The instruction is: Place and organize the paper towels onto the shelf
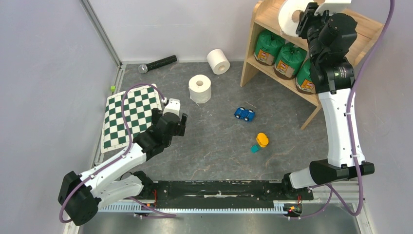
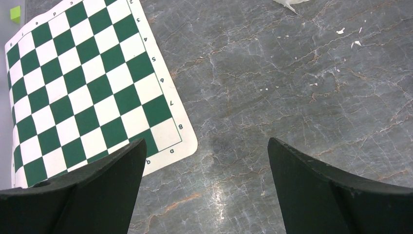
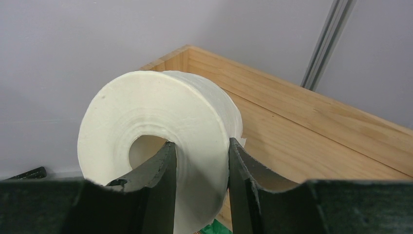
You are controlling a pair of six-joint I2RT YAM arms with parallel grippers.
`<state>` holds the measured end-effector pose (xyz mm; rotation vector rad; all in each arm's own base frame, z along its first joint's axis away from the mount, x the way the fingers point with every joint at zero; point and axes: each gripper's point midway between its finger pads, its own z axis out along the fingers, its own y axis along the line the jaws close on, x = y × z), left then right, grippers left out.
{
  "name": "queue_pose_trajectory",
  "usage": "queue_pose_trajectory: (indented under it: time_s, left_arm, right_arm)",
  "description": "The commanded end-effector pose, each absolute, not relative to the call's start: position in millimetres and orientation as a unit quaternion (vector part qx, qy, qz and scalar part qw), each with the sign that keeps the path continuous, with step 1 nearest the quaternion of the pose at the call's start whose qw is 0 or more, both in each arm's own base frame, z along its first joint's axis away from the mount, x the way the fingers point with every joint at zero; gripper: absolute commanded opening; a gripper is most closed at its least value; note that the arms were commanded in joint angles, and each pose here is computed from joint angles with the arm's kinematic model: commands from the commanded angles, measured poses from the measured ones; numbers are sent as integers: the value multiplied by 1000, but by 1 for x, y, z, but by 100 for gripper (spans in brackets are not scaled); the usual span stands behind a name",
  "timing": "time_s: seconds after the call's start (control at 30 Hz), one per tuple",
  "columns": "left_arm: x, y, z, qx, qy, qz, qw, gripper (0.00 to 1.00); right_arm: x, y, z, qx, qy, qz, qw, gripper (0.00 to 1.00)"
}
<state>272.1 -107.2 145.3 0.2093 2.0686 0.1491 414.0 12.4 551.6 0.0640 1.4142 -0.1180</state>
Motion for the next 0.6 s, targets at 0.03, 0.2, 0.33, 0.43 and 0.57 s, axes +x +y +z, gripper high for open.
queue_pose_trajectory:
  time_s: [0.03,0.2,0.33,0.43,0.57]
  left_arm:
    - [277,-108,150,95,848,66,517,100]
    - [277,-108,151,94,848,64,518,100]
    - [277,-108,151,94,848,64,518,100]
    - [277,-108,152,94,847,65,519,100]
    - [277,-108,151,95,848,66,518,100]
  right_arm:
    - [413,9,577,39,615,-47,786,38]
    - [421,8,571,40,621,-50,781,42]
    - [425,6,571,42,621,-52,781,46]
    - [425,5,574,44,619,-54,783,51]
    - [428,3,576,46,616,-57,784,55]
